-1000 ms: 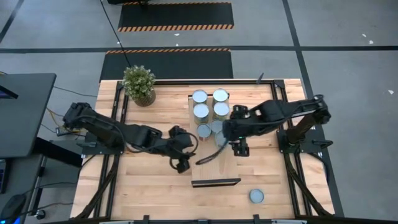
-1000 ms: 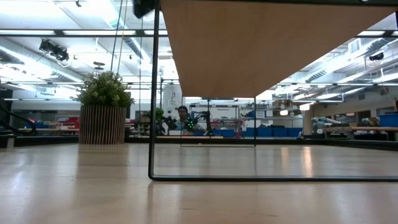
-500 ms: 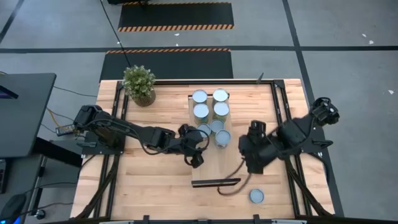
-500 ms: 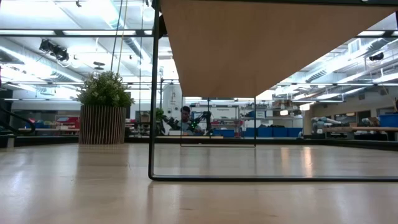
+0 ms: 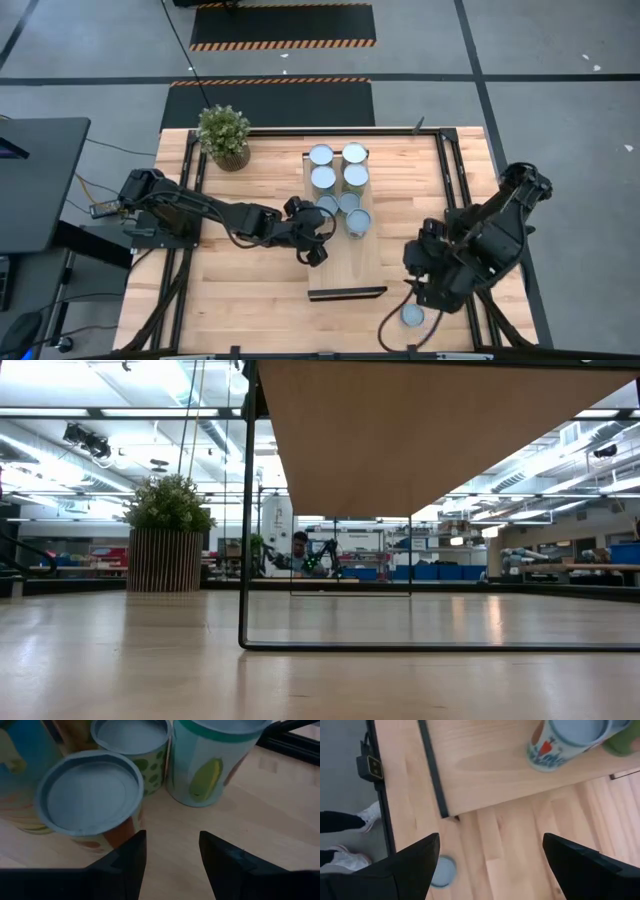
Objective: Pick and place cans onto a shelf
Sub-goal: Put the canned tuna can on the shelf
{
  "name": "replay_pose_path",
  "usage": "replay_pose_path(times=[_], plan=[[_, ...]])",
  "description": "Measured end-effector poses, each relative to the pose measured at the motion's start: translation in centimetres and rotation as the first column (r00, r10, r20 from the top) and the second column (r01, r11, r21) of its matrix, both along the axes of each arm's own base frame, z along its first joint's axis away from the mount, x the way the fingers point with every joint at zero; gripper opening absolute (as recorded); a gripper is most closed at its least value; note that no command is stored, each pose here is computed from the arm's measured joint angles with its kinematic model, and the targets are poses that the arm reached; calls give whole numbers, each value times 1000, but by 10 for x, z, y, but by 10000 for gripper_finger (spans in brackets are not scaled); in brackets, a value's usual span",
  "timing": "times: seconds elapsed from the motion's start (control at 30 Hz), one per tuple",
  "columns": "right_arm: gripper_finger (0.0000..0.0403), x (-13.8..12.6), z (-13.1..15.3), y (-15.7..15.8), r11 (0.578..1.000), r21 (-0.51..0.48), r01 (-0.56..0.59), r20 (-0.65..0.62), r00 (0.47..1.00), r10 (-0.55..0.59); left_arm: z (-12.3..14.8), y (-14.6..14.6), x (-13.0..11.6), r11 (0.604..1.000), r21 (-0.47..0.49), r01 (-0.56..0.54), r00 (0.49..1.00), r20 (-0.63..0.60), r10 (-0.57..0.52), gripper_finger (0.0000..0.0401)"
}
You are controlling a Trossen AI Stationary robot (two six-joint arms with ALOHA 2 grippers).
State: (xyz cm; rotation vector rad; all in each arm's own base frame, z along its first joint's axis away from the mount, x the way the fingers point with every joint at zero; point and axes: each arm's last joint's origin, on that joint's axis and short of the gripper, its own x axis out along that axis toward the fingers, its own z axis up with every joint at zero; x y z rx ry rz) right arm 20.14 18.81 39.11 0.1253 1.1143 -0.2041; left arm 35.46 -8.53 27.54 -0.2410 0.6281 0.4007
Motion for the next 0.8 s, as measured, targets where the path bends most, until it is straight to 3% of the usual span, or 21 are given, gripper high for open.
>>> replay_pose_path(times=[0.17,0.27,0.43,0.6,0.8], plan=[[362,-12,-21,21,999,-20,-27,8,1000,27,7,-8,-6,999,-30,40,999,18,-40,187],[362,-18,-44,39,998,-3,-58,30,998,58,13,-19,-15,999,16,39,999,25,-39,184],[362,-26,-88,62,989,29,-142,53,989,140,19,-29,-22,998,13,69,997,36,-70,177],[373,-32,-135,68,979,58,-193,20,981,193,22,-32,-26,997,-42,59,997,53,-57,182],[397,-35,-179,66,936,150,-317,-49,944,327,29,-31,-31,993,-108,37,996,87,-28,183]])
